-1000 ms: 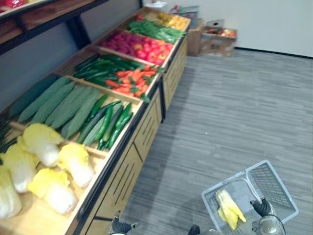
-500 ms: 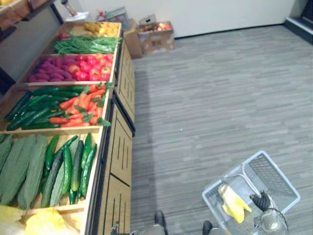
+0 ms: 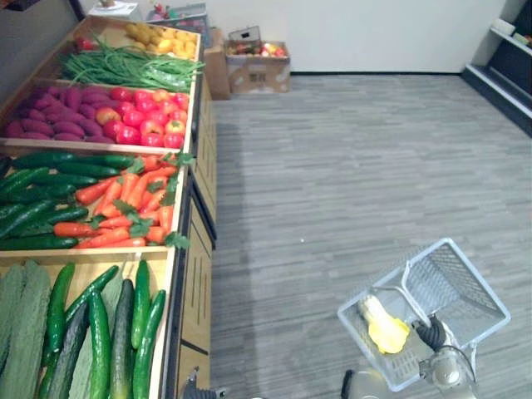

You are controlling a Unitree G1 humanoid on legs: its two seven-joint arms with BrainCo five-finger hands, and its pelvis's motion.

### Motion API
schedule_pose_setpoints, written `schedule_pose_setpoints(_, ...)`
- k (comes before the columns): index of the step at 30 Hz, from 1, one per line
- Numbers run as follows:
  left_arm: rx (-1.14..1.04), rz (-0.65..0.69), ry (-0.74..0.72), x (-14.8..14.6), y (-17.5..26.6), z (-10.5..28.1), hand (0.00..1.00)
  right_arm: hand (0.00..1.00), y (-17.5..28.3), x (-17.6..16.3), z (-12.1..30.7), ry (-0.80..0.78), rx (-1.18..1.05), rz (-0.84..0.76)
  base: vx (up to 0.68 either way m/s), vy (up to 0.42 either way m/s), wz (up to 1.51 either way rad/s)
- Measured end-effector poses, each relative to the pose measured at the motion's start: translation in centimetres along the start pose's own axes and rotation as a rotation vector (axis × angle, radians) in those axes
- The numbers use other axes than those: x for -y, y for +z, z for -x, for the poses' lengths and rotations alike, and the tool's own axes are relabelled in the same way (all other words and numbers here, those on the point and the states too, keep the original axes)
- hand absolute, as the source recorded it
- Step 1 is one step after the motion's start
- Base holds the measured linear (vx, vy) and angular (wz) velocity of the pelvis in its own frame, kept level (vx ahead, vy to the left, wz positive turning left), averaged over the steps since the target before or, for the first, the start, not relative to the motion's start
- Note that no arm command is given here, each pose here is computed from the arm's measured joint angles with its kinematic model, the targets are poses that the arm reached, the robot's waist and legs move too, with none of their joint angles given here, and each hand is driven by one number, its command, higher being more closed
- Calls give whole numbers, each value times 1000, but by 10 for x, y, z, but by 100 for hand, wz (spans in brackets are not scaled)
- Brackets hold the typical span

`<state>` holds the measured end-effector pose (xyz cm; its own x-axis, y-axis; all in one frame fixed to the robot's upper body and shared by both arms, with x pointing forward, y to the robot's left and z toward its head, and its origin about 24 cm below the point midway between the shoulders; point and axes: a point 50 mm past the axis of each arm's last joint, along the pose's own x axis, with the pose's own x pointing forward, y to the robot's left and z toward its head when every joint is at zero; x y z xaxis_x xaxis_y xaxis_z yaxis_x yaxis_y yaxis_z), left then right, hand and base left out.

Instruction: Pick vegetable in the basket

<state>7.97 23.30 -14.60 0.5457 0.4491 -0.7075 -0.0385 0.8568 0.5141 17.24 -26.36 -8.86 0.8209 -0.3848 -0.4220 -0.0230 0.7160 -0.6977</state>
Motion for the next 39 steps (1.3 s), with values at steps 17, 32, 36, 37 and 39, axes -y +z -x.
schedule_pose_setpoints(17, -54, 51, -24, 16, -6, 6, 0, 100, -31, 6, 10, -67, -159, -76, 220, -247, 32)
schedule_pose_setpoints(32, -3, 34, -42, 22, 6, 5, 0, 100, -53, 22, 18, -71, -202, -18, 275, -27, 7)
schedule_pose_setpoints(36, 5, -19, -38, 15, 4, 3, 0, 100, -47, 7, 19, -28, -197, -15, 365, 172, 28)
schedule_pose_setpoints(37, 7, -33, -36, 13, 3, 2, 0, 100, -45, 6, 19, -25, -191, -14, 390, 181, 35)
schedule_pose_setpoints(39, 3, -52, -29, 9, 1, 1, 0, 100, -38, 5, 15, -16, -167, -3, 431, 230, 27)
